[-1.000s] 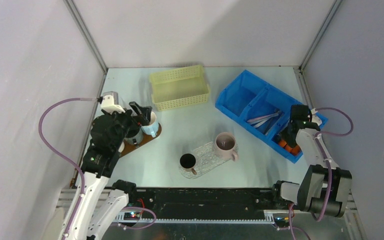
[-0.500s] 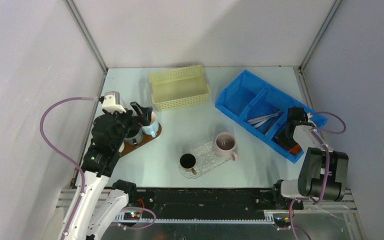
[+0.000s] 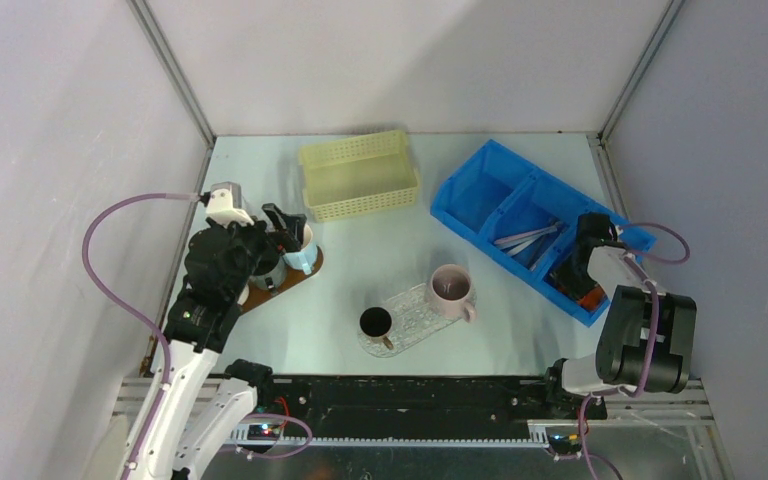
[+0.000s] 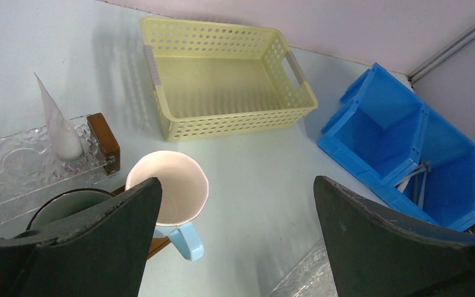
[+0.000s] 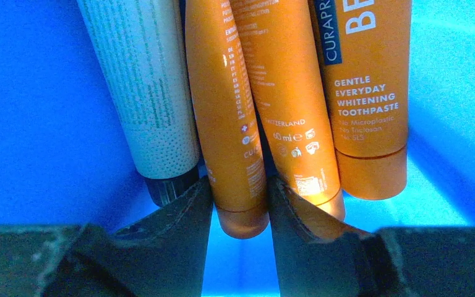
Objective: Prepare toiletry sets of a toothbrush and toothpaste on the tray
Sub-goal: Pick up the toothpaste from the storage box, then place the toothpaste in the toothpaste holder.
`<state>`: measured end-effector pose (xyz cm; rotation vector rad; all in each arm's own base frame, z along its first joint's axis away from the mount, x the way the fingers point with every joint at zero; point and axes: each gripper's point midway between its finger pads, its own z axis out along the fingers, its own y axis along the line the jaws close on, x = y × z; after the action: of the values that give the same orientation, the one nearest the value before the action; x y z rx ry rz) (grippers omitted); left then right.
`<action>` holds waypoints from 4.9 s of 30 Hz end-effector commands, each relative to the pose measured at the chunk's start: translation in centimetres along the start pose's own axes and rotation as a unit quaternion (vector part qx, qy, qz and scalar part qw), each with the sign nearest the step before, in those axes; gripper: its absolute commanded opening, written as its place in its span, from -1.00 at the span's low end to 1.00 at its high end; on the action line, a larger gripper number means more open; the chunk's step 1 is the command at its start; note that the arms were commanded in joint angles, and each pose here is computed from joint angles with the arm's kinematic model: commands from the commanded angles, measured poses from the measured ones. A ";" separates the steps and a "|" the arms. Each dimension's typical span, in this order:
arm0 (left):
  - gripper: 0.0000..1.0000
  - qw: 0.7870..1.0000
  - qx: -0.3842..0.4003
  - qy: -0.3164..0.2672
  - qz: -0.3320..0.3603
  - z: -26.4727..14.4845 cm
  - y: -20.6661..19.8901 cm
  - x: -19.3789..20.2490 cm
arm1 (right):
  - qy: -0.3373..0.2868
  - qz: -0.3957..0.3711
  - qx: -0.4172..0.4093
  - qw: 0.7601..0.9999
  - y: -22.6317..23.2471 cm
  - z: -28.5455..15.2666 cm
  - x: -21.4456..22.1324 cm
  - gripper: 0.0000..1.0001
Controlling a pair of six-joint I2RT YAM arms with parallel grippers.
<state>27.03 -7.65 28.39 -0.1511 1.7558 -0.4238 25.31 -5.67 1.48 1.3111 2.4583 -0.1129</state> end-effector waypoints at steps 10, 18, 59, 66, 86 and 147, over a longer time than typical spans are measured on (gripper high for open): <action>0.99 1.000 0.021 -0.020 0.009 -0.8 -1.1 -1.4 | -0.085 0.000 -0.052 0.995 0.5 -4.2 -2.6 -0.91; 0.99 0.999 0.029 -0.024 0.008 -1.2 -1.5 -1.7 | -0.153 -0.014 -0.091 0.984 1.2 -8.2 -4.5 -1.00; 0.99 0.839 0.514 -0.089 0.154 -8.1 -21.3 -7.1 | -0.190 -0.498 -0.790 0.304 16.4 -41.2 17.8 -1.00; 0.92 0.795 0.579 -0.079 0.163 -9.6 -24.1 -6.7 | -0.155 -0.521 -0.796 0.265 15.4 -41.4 19.6 -1.00; -0.15 0.767 0.624 -0.023 0.147 -10.1 -27.9 -4.2 | -0.151 -0.548 -0.779 0.266 14.7 -40.4 20.6 -1.00; -1.00 0.930 -0.324 -0.160 0.065 0.5 15.1 -9.9 | -0.313 -0.504 -0.649 0.476 20.8 -35.0 10.6 0.99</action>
<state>30.43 7.62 29.65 -0.4651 1.6660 0.3016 26.99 22.90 29.50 -0.7875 1.5044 0.7272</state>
